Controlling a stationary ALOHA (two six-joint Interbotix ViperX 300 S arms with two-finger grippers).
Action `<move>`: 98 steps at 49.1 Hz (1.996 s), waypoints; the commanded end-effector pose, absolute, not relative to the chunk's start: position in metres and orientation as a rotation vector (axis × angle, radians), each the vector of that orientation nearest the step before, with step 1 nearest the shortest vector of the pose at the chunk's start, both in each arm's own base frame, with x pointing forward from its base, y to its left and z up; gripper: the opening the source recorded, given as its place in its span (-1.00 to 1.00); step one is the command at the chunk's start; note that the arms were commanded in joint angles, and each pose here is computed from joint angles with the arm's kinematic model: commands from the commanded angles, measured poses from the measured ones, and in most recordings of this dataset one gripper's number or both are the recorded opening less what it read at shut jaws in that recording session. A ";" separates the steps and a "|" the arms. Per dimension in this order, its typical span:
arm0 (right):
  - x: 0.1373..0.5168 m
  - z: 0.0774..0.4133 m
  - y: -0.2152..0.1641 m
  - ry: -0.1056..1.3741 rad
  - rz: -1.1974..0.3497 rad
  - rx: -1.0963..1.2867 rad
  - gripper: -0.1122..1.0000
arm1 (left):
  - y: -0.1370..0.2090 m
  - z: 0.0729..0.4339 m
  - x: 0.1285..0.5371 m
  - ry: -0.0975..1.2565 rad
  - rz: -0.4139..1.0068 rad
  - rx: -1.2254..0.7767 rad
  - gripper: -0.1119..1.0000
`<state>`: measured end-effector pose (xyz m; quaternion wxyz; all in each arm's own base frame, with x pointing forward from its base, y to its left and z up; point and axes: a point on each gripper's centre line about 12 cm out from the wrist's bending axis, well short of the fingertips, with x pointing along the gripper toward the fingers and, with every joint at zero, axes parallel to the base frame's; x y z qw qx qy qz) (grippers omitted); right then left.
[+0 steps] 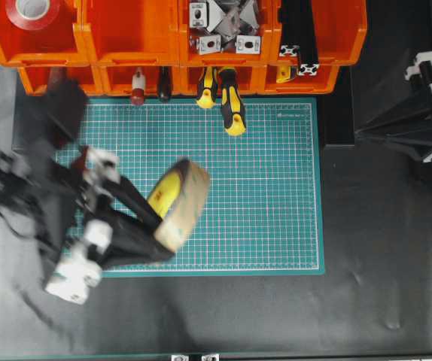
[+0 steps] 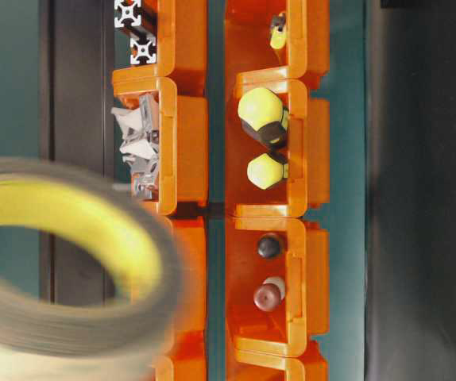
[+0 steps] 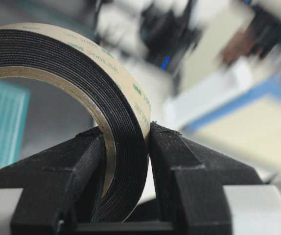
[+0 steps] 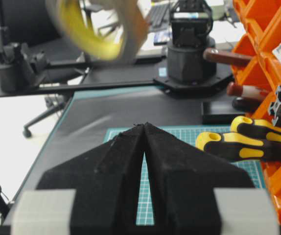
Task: Pick foam from container rack with left arm.
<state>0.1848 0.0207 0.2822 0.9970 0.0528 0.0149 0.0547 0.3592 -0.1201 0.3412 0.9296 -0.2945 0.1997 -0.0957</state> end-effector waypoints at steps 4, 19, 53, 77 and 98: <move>0.182 0.300 0.021 0.003 0.113 0.112 -0.80 | -0.128 0.306 0.376 0.563 -0.149 -0.525 -0.31; 0.178 0.305 0.020 0.009 0.114 0.113 -0.80 | -0.126 0.272 0.381 0.848 -0.022 -0.444 -0.31; 0.178 0.305 0.020 0.010 0.114 0.113 -0.80 | -0.120 0.281 0.390 0.806 -0.112 -0.225 0.83; 0.178 0.305 0.020 0.015 0.112 0.111 -0.80 | -0.110 0.285 0.390 0.793 -0.104 -0.203 0.84; 0.178 0.305 0.020 0.015 0.114 0.113 -0.80 | -0.104 0.305 0.369 0.748 -0.122 -0.194 0.84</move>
